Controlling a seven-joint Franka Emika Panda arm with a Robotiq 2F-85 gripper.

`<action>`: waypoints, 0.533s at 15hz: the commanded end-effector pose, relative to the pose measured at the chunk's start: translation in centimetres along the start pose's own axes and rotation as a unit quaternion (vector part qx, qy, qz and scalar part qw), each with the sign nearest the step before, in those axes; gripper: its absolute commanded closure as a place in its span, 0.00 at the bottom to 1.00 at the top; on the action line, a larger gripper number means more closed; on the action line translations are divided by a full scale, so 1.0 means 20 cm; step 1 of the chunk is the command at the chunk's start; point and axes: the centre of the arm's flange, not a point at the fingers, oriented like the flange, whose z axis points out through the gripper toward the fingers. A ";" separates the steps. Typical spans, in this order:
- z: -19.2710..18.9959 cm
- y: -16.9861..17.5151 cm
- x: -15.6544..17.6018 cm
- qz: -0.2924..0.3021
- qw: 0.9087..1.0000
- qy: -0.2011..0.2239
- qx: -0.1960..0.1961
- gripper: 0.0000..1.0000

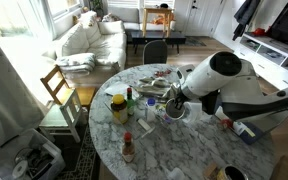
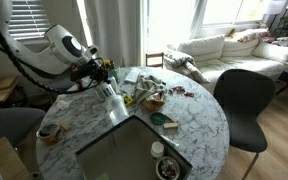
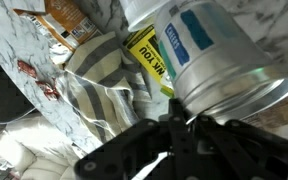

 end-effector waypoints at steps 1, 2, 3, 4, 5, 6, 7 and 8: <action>-0.02 0.01 0.00 0.008 1.000 0.013 0.007 0.98; -0.06 0.04 -0.01 0.022 0.999 0.029 0.016 0.98; -0.09 0.05 -0.02 0.035 0.998 0.041 0.027 0.98; -0.11 0.06 -0.02 0.050 0.996 0.056 0.041 0.98; -0.12 0.07 -0.03 0.068 0.993 0.070 0.060 0.98; -0.13 0.08 -0.04 0.085 0.989 0.087 0.083 0.98; -0.14 0.08 -0.06 0.099 0.986 0.095 0.093 0.98; -0.15 0.09 -0.09 0.111 0.983 0.103 0.105 0.98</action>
